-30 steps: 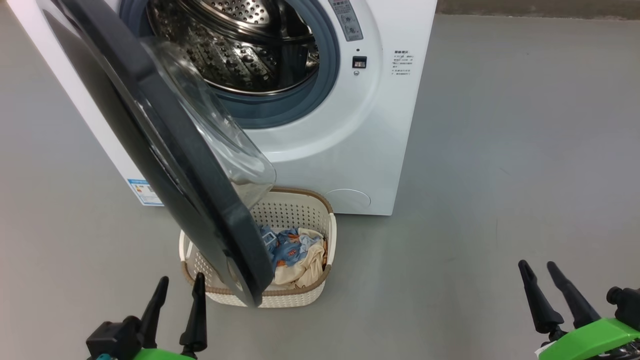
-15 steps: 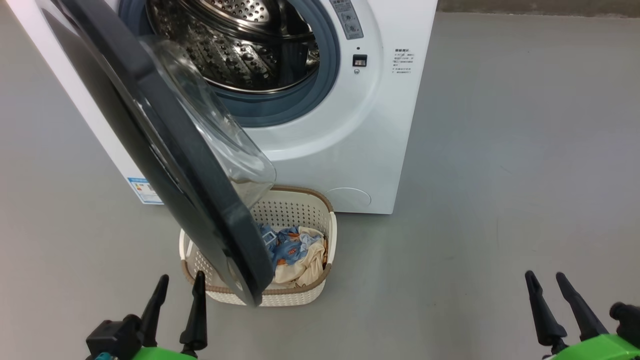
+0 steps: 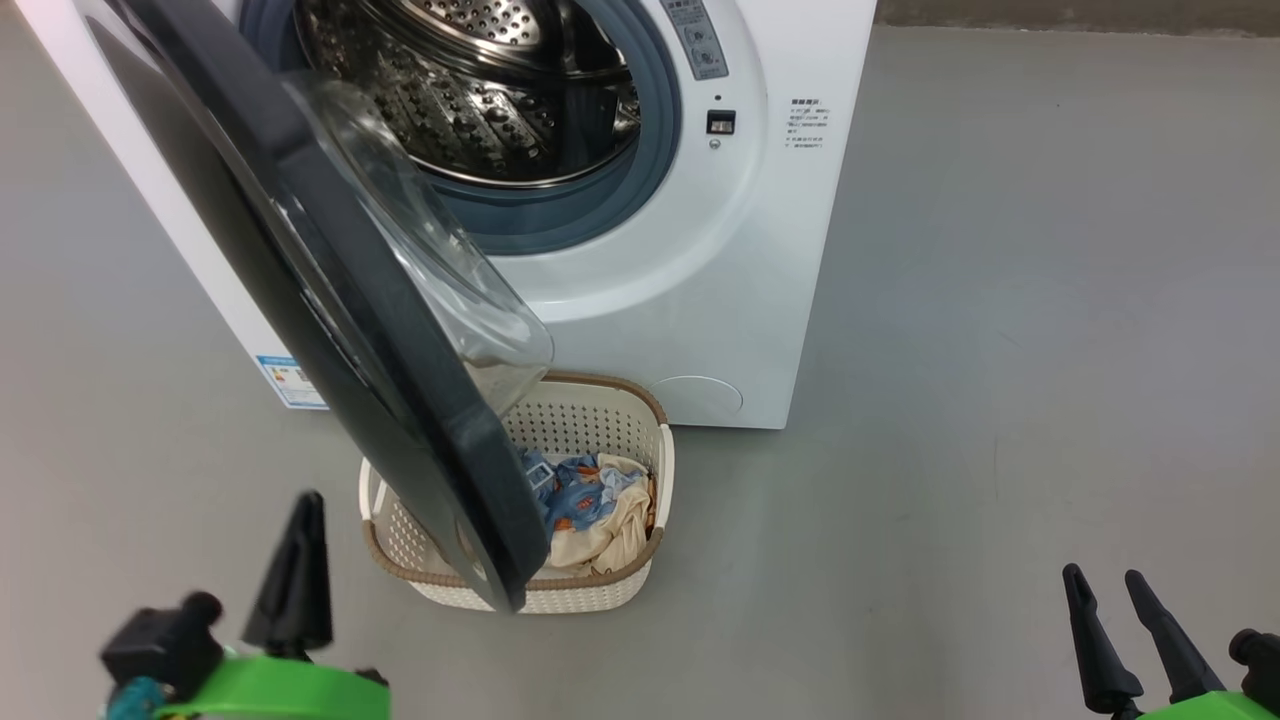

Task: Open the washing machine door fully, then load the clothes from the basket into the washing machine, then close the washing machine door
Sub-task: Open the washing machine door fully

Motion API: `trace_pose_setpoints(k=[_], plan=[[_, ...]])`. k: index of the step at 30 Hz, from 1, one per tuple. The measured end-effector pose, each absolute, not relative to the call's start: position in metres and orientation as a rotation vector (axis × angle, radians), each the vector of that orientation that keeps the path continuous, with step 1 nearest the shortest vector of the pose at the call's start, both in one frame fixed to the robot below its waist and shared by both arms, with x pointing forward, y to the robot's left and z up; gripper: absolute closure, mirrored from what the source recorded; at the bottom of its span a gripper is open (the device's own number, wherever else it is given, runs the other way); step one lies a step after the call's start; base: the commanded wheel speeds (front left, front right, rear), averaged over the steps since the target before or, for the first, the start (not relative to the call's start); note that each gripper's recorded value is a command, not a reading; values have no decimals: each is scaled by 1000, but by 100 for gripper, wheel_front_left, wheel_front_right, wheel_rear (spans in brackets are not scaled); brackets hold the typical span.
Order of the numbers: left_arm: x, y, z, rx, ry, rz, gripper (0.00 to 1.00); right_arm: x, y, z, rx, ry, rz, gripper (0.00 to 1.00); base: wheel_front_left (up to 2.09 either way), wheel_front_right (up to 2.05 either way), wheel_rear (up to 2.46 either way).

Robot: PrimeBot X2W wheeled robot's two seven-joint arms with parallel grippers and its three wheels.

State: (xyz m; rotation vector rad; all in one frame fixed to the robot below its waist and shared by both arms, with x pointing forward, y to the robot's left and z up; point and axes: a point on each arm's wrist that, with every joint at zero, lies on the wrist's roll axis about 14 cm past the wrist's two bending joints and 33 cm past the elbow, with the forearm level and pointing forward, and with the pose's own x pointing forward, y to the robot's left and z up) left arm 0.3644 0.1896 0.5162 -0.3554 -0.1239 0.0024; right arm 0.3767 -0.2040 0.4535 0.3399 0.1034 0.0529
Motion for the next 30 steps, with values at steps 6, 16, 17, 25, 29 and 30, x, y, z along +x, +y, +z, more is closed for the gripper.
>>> trace_pose_setpoints(k=[6, 16, 17, 25, 29, 30], plan=[[370, 213, 581, -329, -331, 37, 100, 376, -204, 454, 337, 99, 51, 0, 0, 0, 0], [347, 149, 691, -254, -654, -168, 100, 374, -209, 454, 329, 95, 33, 0, 0, 0, 0], [345, 137, 692, -265, -655, -208, 100, 374, -209, 454, 330, 94, 33, 0, 0, 0, 0], [345, 67, 654, -393, -486, -414, 100, 373, -210, 455, 326, 92, 28, 0, 0, 0, 0], [350, 46, 611, -471, -321, -461, 100, 372, -212, 455, 326, 90, 24, 0, 0, 0, 0], [351, 44, 604, -486, -293, -459, 100, 372, -212, 455, 326, 90, 23, 0, 0, 0, 0]])
